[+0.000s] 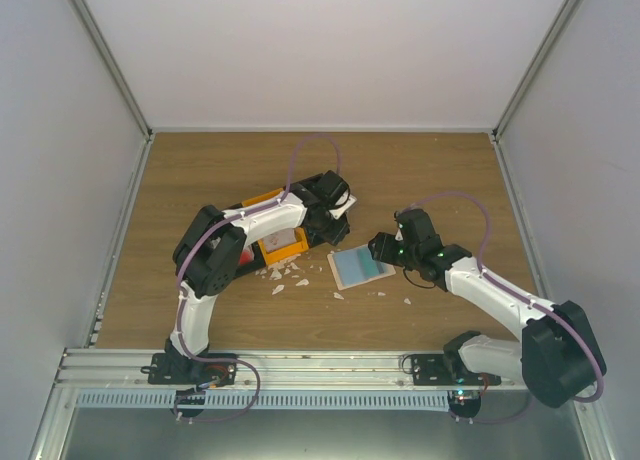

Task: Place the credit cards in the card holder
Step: Pick up the credit card from the storage box.

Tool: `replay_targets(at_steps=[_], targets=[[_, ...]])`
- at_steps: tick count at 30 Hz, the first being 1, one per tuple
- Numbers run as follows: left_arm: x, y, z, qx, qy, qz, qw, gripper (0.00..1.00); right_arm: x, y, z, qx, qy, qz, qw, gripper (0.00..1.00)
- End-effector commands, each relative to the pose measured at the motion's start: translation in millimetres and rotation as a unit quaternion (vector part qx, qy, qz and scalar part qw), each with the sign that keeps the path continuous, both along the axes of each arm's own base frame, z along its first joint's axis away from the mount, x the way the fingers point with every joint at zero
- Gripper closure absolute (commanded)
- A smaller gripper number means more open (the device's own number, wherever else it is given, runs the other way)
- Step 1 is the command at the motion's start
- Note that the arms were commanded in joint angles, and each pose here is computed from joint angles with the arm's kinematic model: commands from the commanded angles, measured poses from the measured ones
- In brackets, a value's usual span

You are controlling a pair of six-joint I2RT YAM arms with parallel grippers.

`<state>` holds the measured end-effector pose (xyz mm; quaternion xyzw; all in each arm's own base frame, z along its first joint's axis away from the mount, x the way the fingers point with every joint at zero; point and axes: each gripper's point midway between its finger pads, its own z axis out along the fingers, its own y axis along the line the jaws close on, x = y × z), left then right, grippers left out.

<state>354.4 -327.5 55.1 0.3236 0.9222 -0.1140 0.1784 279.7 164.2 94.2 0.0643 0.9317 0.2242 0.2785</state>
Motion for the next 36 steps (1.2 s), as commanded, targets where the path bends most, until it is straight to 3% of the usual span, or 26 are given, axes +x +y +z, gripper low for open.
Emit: replay_targets(at_steps=[1,13,36], targets=[[-1,-5,1,-0.004,0.003,-0.003,1.0,0.45,2,-4,-1,-0.001,-0.004,-0.011,1.0,0.43],[-3,-4,10,-0.013,-0.001,0.001,1.0,0.54,0,-5,-1,0.0,-0.003,-0.013,1.0,0.43],[-13,-4,23,-0.032,-0.001,-0.006,0.999,0.61,0,-5,-4,0.0,0.002,-0.013,1.0,0.43]])
